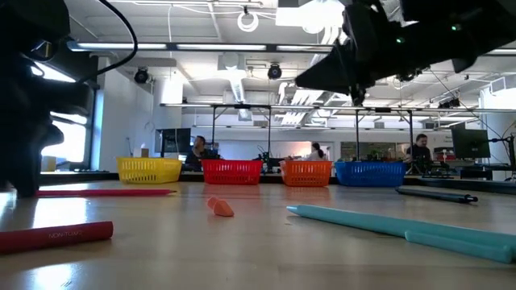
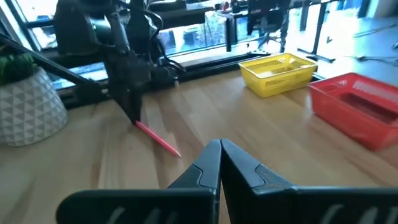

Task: Sort crayons/erasers/pens/pencils in bins
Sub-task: Put the pink pencil into the blue basket

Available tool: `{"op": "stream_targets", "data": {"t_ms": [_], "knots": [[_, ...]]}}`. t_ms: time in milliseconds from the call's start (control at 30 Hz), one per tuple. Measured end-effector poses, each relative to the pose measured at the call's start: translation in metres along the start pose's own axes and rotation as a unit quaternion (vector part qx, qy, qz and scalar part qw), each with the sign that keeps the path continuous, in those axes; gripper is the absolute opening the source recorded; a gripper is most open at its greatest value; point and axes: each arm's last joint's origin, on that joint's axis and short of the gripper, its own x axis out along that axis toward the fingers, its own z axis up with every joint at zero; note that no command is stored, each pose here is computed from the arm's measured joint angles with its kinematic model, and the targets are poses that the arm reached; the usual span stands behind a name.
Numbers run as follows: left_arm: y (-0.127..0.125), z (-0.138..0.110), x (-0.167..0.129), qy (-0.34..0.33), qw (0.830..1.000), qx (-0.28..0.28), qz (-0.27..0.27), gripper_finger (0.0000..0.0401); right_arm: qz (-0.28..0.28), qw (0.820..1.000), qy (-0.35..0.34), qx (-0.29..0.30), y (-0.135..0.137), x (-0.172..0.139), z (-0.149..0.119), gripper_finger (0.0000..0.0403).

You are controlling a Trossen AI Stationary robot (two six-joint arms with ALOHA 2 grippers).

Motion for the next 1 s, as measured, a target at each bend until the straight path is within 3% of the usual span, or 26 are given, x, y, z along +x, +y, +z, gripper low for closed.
{"op": "stream_targets", "data": {"t_ms": [333,667,1000], "knots": [[-0.008,0.006,0.010,-0.048,0.999,0.015,0.016,0.0001,0.044,0.997,0.063,0.006,0.017,0.055,-0.001,0.0000],[-0.015,0.009,0.018,-0.081,0.997,0.013,0.010,0.0000,0.023,0.987,0.147,0.064,0.013,0.093,-0.014,0.0006],[-0.014,0.006,0.031,-0.137,0.990,-0.023,-0.033,0.0000,0.011,0.975,0.187,0.119,0.005,0.102,-0.027,0.0108]]}}
